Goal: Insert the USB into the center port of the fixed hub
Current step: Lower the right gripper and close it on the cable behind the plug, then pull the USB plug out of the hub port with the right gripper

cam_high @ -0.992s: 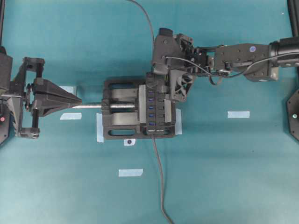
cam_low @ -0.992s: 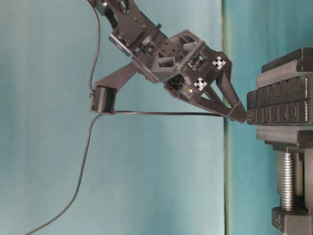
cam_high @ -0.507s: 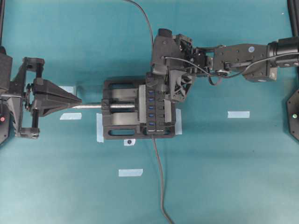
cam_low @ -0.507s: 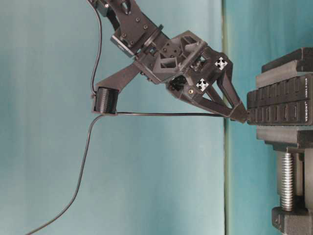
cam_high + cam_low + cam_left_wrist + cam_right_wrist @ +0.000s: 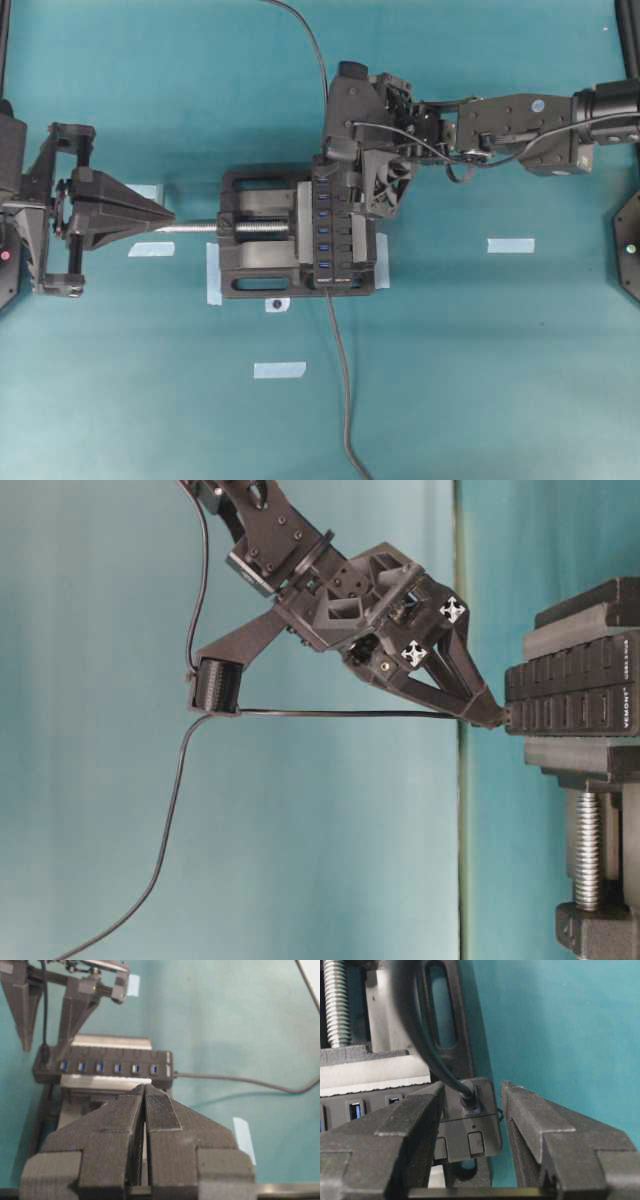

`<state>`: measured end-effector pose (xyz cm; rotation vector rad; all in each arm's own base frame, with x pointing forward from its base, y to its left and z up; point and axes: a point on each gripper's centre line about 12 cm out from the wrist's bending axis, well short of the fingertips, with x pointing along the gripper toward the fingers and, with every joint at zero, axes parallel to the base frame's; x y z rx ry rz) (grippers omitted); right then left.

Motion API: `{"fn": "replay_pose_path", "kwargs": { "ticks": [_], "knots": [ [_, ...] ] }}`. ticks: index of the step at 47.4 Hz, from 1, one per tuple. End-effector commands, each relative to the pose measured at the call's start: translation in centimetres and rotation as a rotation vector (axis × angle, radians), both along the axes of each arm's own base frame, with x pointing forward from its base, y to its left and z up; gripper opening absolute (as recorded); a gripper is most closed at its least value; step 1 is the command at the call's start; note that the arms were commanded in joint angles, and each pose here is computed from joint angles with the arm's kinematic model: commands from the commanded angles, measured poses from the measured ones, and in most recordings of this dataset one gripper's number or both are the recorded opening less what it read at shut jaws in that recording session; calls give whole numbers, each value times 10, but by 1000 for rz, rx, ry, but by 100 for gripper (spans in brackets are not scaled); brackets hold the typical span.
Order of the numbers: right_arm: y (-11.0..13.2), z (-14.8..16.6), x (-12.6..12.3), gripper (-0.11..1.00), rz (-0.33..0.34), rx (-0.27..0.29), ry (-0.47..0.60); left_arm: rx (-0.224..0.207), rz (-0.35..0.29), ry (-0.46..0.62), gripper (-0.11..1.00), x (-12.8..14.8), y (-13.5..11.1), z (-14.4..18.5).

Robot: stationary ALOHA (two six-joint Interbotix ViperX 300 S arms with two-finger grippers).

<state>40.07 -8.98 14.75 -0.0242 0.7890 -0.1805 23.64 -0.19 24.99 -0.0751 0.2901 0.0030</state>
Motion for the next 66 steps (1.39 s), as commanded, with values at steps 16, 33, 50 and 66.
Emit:
{"fn": "replay_pose_path", "kwargs": {
  "ticks": [16,33,50,66],
  "knots": [
    [2,12,6,35,3,-2,-40,-2,-3,-18,0,2,-1,6],
    [4,12,5,9,7,-2,-34,0,-2,-20,0,2,0,6],
    [4,13,6,9,7,-1,-36,-2,-1,-23,0,2,0,7],
    [5,12,6,9,8,0,-32,-2,-3,-23,0,2,-1,7]
  ]
}}
